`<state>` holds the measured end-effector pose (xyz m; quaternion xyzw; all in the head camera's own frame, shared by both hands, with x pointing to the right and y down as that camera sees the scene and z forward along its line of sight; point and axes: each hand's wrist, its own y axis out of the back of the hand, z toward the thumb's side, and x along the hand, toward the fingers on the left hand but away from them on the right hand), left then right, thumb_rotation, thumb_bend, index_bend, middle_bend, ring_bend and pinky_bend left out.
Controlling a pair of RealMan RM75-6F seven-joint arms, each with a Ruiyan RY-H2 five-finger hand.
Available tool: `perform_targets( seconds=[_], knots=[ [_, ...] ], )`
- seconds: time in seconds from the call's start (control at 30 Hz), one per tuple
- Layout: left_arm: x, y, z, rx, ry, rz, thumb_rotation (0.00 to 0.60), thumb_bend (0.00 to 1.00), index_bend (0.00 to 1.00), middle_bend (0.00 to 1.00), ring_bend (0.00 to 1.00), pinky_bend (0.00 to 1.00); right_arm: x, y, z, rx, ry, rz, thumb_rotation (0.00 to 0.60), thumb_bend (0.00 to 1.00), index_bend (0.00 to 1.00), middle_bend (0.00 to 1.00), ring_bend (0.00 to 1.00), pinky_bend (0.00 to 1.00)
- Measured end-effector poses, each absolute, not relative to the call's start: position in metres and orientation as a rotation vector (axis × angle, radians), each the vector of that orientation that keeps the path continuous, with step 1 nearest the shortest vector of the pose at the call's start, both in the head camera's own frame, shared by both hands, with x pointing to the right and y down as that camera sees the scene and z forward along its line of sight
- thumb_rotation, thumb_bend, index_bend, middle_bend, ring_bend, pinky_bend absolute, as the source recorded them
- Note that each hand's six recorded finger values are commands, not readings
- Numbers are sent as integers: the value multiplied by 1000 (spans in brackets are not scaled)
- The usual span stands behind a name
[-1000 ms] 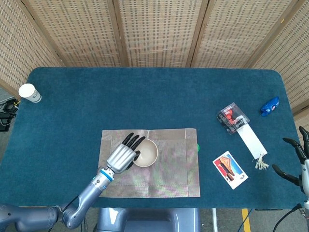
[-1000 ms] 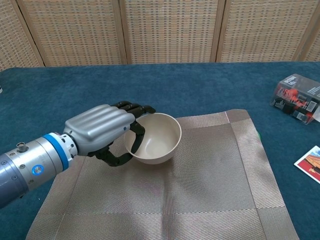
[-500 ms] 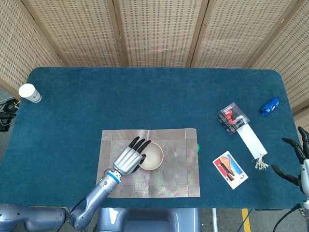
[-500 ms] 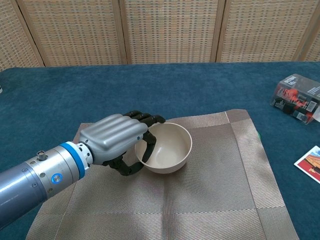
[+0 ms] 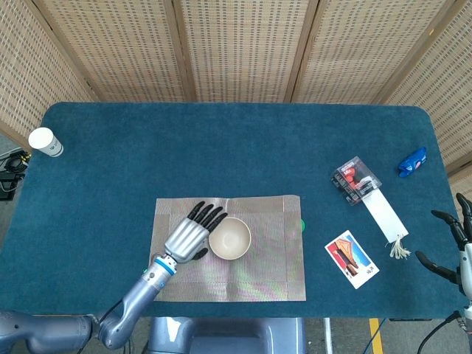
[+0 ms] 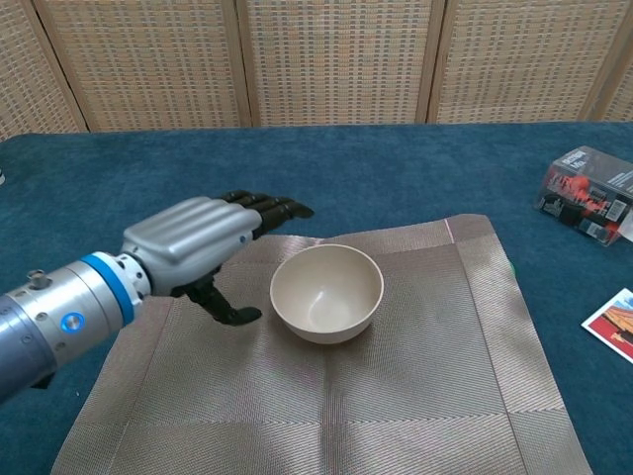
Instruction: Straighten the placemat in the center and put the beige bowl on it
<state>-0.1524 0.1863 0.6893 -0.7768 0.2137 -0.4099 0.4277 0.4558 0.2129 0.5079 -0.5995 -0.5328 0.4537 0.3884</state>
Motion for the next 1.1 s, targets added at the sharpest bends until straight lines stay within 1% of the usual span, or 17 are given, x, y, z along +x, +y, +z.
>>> perform_targets(
  seconds=[0.3,0.4,0.53,0.57,0.83,1.1],
  knots=[
    [-212,167,669,-1875,612,-1070,600,270,0,0,0,0,455,214,510,-1529,-1344,1167,600,248,279,0,0,0],
    [-239,161,661,-1808,634,-1106,600,270,0,0,0,0,454,214,512,-1531,-1336,1176,600,248,279,0,0,0],
    [-292,156,644,-1686,676,-1195,600,269,0,0,0,0,453,214,515,-1532,-1321,1188,600,247,278,0,0,0],
    [-299,157,642,-1673,681,-1208,600,269,0,0,0,0,453,215,516,-1533,-1315,1194,600,246,278,0,0,0],
    [-382,177,617,-1565,786,-1381,600,262,0,0,0,0,450,217,520,-1534,-1282,1218,600,246,274,0,0,0],
    [-434,208,601,-1511,861,-1493,600,256,0,0,0,0,444,218,526,-1548,-1249,1238,600,245,274,0,0,0]
  ],
)
